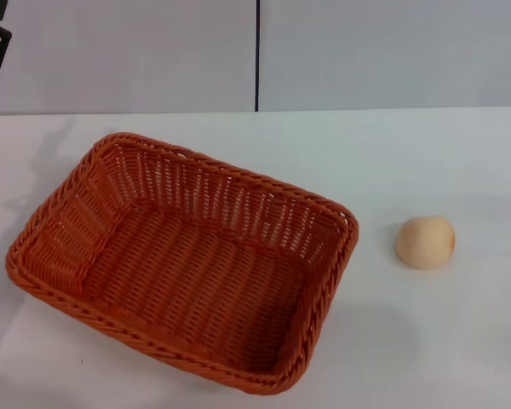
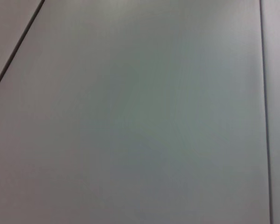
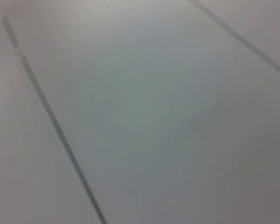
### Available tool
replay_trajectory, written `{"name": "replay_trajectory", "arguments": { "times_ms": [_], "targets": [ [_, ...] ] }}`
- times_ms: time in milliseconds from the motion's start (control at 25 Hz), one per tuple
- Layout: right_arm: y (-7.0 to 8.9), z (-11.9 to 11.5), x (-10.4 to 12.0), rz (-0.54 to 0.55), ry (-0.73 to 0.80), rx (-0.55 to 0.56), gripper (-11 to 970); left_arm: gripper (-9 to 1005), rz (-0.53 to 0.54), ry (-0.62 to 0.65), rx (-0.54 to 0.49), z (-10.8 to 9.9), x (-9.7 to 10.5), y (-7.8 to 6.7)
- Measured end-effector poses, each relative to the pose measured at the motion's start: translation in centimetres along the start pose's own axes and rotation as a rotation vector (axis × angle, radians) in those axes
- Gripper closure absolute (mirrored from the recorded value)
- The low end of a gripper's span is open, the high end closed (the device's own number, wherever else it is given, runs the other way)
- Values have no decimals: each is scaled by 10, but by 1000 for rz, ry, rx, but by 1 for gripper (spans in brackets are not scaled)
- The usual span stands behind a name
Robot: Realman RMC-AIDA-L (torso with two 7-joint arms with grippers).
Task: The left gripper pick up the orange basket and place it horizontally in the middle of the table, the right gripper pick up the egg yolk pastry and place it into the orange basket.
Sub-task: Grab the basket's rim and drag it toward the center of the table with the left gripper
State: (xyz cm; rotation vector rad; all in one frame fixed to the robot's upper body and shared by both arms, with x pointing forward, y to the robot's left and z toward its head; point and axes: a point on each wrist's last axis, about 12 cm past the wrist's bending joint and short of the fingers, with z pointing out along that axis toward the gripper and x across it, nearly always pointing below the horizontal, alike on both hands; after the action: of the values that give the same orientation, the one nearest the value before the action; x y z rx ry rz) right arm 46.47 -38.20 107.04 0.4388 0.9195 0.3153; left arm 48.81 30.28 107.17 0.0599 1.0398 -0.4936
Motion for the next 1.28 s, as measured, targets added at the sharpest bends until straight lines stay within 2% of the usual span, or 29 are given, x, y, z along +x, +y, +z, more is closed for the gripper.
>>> {"name": "replay_trajectory", "arguments": {
  "times_ms": [160,400,480,520,800,1000,1080,1280],
  "targets": [
    [-4,5,-10,80,-91,24,214,290,4,22,-12,1,2,2],
    [-5,0,-25,178,-207,10,215,297,3,76,-46,-1,8,6],
    [-4,-1,-28,218,-221,-13,214,299,3,76,-46,-1,8,6],
    [-3,-2,-29,228,-227,-27,214,300,-1,109,-86,-4,11,10],
    [-1,0,-30,272,-223,-52,214,308,-13,110,-84,3,12,13],
    [-5,5,-23,186,-193,3,214,313,-20,104,-79,5,12,12],
    [-11,5,-20,117,-166,68,214,316,-21,102,-79,5,11,12],
    [-23,-2,-24,16,-145,141,214,321,-16,104,-86,0,10,13]
  ]
}}
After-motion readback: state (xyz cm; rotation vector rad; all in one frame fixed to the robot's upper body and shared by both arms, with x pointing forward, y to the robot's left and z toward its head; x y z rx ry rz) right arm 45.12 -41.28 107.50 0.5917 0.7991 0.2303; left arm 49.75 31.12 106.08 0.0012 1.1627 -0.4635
